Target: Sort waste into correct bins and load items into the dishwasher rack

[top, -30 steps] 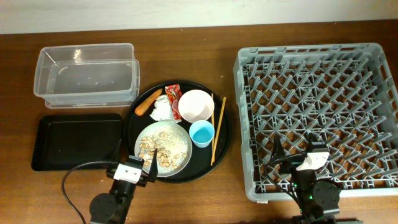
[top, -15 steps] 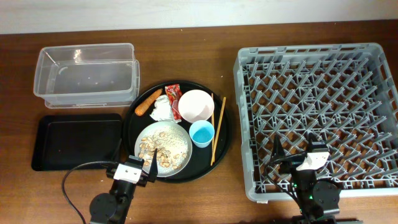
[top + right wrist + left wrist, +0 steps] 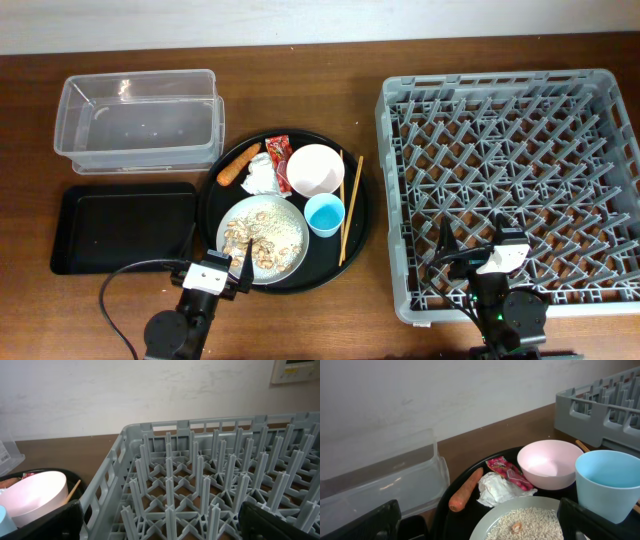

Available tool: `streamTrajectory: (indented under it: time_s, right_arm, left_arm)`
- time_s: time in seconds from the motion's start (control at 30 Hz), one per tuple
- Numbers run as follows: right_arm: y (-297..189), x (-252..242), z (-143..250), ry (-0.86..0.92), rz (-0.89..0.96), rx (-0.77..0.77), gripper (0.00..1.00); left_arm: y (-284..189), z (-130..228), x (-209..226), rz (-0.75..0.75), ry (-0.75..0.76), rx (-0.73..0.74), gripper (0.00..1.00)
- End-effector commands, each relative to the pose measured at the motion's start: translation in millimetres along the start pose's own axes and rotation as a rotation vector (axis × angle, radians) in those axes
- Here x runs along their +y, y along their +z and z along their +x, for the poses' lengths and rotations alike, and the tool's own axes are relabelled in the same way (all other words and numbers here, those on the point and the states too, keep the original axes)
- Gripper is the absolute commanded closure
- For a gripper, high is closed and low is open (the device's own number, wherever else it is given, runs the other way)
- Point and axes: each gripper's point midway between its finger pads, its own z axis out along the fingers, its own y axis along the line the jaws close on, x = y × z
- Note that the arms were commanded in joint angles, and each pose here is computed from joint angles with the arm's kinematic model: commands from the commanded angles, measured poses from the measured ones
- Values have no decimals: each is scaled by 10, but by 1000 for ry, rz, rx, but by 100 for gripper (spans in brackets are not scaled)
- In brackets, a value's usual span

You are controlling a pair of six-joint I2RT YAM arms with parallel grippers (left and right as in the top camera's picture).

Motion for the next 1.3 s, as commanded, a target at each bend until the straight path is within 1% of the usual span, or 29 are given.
streamTrajectory:
  time_s: [0.0, 0.1, 0.17, 0.27, 0.3, 0.37, 0.4, 0.43, 0.47, 0.53, 0.6, 0.63, 0.7, 0.73, 0.8, 0.83, 0.87, 0.93, 0.97, 1.03, 1.07, 1.17, 1.27]
  right_arm:
    - [0, -12, 27, 6, 4, 5, 2]
    - [0, -12, 28, 6, 4, 6, 2]
    - [0, -8, 29, 7, 2, 6, 2]
    - [-32, 329, 25, 6, -195, 11, 2]
    - [-66, 467, -30, 3, -276, -9, 2]
    - [-148, 660, -204, 18, -391, -59, 2]
    - [-176, 674, -314, 60, -397, -72, 2]
    - [-224, 691, -482, 70, -403, -99, 2]
    - [-265, 700, -598, 67, -403, -114, 2]
    - [-352, 690, -831, 69, -383, -111, 2]
    - [-383, 658, -922, 85, -345, -28, 2]
    - [-373, 624, -929, 94, -315, 30, 2]
    - [-280, 520, -972, 113, -221, 199, 2]
    - [-216, 529, -1008, 121, -209, 282, 2]
    - [-129, 549, -1040, 135, -196, 411, 2]
    - [-67, 559, -1066, 144, -184, 502, 2]
    - [-17, 568, -1085, 153, -173, 581, 2]
    - [79, 645, -1092, 179, -193, 706, 2]
    - [113, 733, -1049, 207, -233, 778, 2]
    - [204, 814, -912, 240, -271, 872, 2]
    - [238, 820, -830, 251, -271, 909, 2]
    - [314, 815, -668, 266, -262, 976, 2]
    - [320, 814, -651, 268, -261, 983, 2]
  left_arm:
    - [5, 33, -11, 6, 15, 6, 1]
    - [5, 33, -10, 6, 15, 6, 1]
    - [3, -86, 6, 1, 15, -42, 1]
    - [-68, -415, -310, 194, 33, -195, 1]
    - [-98, -495, -368, 231, 41, -233, 1]
    - [-162, -749, -316, 209, 59, -331, 1]
    - [-201, -883, -266, 188, 64, -368, 1]
    - [-240, -1025, -177, 148, 62, -384, 1]
    - [-256, -1108, -111, 125, 56, -366, 1]
    - [-245, -1205, -81, 146, 41, -261, 1]
    - [-180, -1294, -63, 186, 15, -107, 1]
    - [-113, -1344, -68, 212, 6, -43, 1]
    - [94, -1577, -219, 365, -28, 60, 0]
    - [204, -1669, -288, 432, -74, 110, 1]
    - [390, -1705, -391, 516, -162, 217, 1]
    - [487, -1675, -468, 566, -187, 289, 1]
    - [569, -1597, -512, 585, -206, 367, 1]
    - [691, -1450, -593, 621, -236, 465, 1]
    - [673, -1364, -718, 689, -305, 520, 0]
    - [685, -1259, -857, 766, -361, 573, 1]
    - [696, -1180, -887, 766, -364, 607, 1]
    - [792, -691, -887, 613, -256, 789, 1]
    - [842, -305, -1122, 588, -144, 922, 1]
